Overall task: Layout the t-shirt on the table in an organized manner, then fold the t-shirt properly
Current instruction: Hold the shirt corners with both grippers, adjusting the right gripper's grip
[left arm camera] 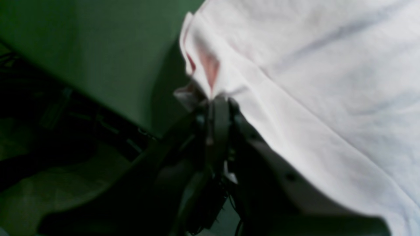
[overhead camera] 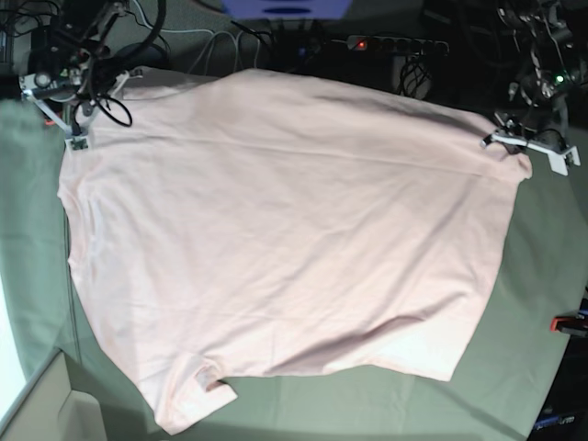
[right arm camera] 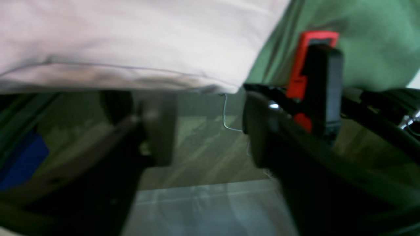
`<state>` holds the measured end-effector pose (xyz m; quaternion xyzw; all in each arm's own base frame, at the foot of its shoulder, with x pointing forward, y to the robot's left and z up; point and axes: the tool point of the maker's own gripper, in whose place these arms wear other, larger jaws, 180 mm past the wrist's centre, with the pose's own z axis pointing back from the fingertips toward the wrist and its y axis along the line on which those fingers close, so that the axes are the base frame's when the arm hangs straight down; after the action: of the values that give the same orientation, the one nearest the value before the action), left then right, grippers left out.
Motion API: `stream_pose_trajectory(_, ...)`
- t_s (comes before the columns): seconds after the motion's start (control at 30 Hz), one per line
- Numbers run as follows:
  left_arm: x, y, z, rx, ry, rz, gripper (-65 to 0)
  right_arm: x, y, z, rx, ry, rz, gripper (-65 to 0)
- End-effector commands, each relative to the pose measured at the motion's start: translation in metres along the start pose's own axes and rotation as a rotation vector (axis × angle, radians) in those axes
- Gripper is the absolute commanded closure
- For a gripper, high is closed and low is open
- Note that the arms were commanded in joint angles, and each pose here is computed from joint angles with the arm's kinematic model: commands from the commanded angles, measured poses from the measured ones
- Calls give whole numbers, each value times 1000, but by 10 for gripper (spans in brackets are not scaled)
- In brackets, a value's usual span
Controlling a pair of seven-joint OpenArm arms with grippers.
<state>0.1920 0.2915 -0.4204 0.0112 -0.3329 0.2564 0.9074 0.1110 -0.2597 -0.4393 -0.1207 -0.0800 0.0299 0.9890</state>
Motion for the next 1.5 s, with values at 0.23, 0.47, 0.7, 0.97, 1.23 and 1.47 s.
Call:
stream_pose_trajectory(0.23, 14, 1, 3, 1, -44, -8, 0, 5, -7, -3, -9, -9, -26, -440)
stream_pose_trajectory(0.47, 13, 2, 3, 4, -43, -9, 0, -5, 9, -21, 56, 40, -30, -440)
stream_pose_trajectory(0.7, 14, 3, 3, 6, -45, -13, 0, 6, 9, -21, 58, 19, -35, -423)
stream_pose_trajectory(0.97, 14, 3, 4, 6, -47, -14, 0, 15, 20, -20, 116, -31, -65, -23)
stream_pose_trajectory(1.23, 15, 2, 5, 4, -50, -16, 0, 20, 11, -10, 83, -60, -63, 0)
stream_pose_trajectory(1.47, 16, 2, 5, 3, -52, -17, 0, 34, -10, 14, -1, -131, -54, 0)
